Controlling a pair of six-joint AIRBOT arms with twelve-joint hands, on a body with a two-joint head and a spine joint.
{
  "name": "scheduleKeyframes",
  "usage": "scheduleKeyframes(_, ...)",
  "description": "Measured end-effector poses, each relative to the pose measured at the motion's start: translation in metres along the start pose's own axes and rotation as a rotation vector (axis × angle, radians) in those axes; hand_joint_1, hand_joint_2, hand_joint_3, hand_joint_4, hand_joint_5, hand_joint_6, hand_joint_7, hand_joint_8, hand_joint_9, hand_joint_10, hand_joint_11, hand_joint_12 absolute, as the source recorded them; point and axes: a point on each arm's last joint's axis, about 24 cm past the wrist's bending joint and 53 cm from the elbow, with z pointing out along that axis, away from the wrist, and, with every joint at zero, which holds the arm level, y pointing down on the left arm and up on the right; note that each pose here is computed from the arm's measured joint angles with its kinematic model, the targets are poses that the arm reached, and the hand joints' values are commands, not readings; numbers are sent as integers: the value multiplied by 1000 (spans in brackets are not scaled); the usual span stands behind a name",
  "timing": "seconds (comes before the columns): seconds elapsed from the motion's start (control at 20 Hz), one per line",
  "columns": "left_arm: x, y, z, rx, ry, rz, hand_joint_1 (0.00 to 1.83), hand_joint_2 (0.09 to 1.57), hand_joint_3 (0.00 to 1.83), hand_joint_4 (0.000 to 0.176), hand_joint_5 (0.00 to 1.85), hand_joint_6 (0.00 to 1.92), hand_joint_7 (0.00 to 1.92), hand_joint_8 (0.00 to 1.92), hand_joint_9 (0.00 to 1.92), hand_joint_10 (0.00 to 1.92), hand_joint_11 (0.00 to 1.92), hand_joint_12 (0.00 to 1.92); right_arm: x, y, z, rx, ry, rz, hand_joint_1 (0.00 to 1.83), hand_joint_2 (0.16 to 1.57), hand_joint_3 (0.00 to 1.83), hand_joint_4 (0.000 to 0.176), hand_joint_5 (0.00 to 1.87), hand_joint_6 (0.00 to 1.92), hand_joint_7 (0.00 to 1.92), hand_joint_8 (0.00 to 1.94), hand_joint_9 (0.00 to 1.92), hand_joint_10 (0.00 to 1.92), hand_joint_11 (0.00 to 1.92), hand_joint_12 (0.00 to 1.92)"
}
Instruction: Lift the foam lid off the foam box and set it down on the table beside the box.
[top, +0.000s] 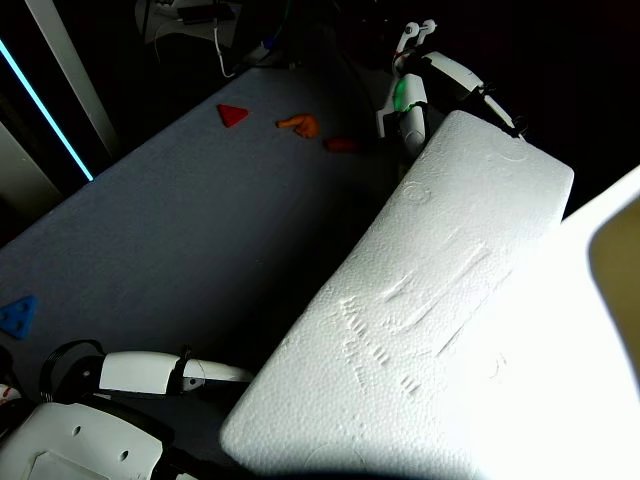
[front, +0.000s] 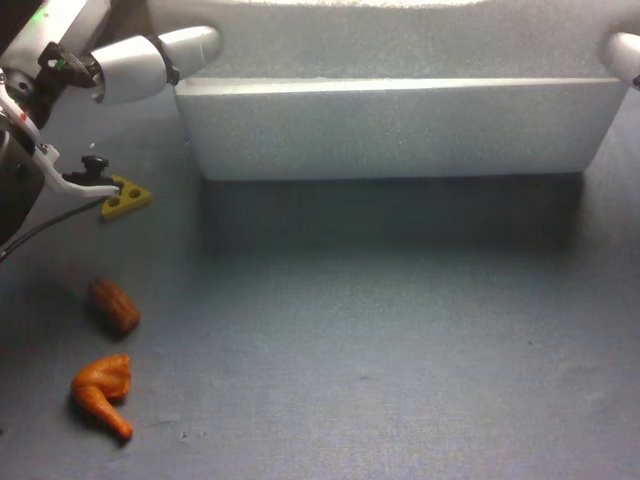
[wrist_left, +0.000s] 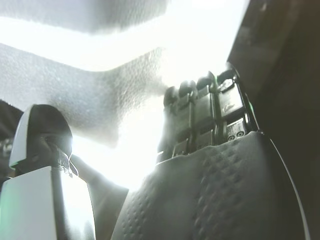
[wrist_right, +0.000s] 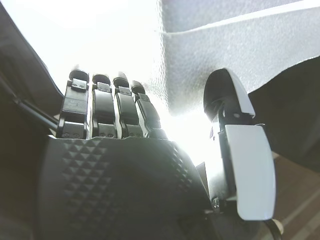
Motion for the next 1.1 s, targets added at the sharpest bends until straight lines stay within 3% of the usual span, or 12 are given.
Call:
scheduleKeyframes(0.05,-1,-5,0,15,2,6,685,1025,1,50,333,11,124,2,115,4,0,951,-4,3,-1,-8,-6,-3,505,1244,0,0,61,569,268,9,26,534,0,1176)
scheduleKeyframes(0.1,-2,-7,0,20,0,7,699,1023,0,44,326,7,123,1,107,0,0,947,-5,4,-1,-11,-9,-5,475,1222,0,0,1,133,135,11,0,348,0,1064)
scheduleKeyframes(0.25,-5,-17,-3,48,-4,9,689,1039,2,42,315,2,106,5,86,5,0,816,-3,14,-2,-38,-1,-7,455,1224,0,0,0,0,14,14,0,18,0,177)
scheduleKeyframes(0.35,-7,-26,-6,72,-6,14,677,1031,0,45,325,5,107,5,77,1,0,815,-3,21,-5,-54,3,-8,501,1195,0,0,55,54,167,57,128,176,0,1190)
scheduleKeyframes(0.4,-8,-31,-8,82,-7,17,687,1027,0,43,332,8,108,4,76,1,0,820,-5,26,-7,-70,-3,-10,500,1194,0,0,49,249,226,105,25,610,0,1523)
scheduleKeyframes(0.45,-8,-35,-10,93,-7,21,699,1023,0,42,334,7,111,2,75,0,0,757,-7,31,-9,-82,-5,-12,489,1199,2,0,9,419,199,81,4,487,0,1374)
scheduleKeyframes(0.55,-10,-40,-14,114,-8,28,674,1021,0,43,332,4,118,2,76,1,0,822,-12,37,-11,-99,-16,-24,490,1178,0,0,0,522,274,138,0,907,0,1823)
scheduleKeyframes(0.65,-7,-39,-16,114,-5,23,661,1015,0,57,327,1,122,2,81,2,0,809,-14,41,-12,-110,-21,-32,498,1155,0,0,0,454,160,396,0,966,0,1917)
scheduleKeyframes(0.75,-8,-39,-22,115,-3,33,616,1010,0,46,325,1,140,4,115,14,0,938,-14,48,-16,-128,-21,-32,491,1168,3,0,0,803,216,577,4,1195,0,1860)
scheduleKeyframes(0.95,-9,-41,-34,121,4,47,604,1058,6,25,323,2,146,3,112,13,0,1178,-13,57,-28,-152,-13,-49,522,1188,5,0,0,624,138,388,0,747,0,1566)
scheduleKeyframes(1.05,-7,-45,-41,128,10,55,583,1087,5,12,310,1,138,0,127,22,0,1307,-12,58,-35,-153,-7,-52,518,1183,0,0,0,947,118,762,0,1190,0,1890)
scheduleKeyframes(1.1,-5,-47,-45,135,12,60,613,1104,3,46,291,0,87,0,88,5,0,1257,-11,59,-38,-155,-1,-59,528,1186,1,0,0,929,82,791,0,1129,0,1899)
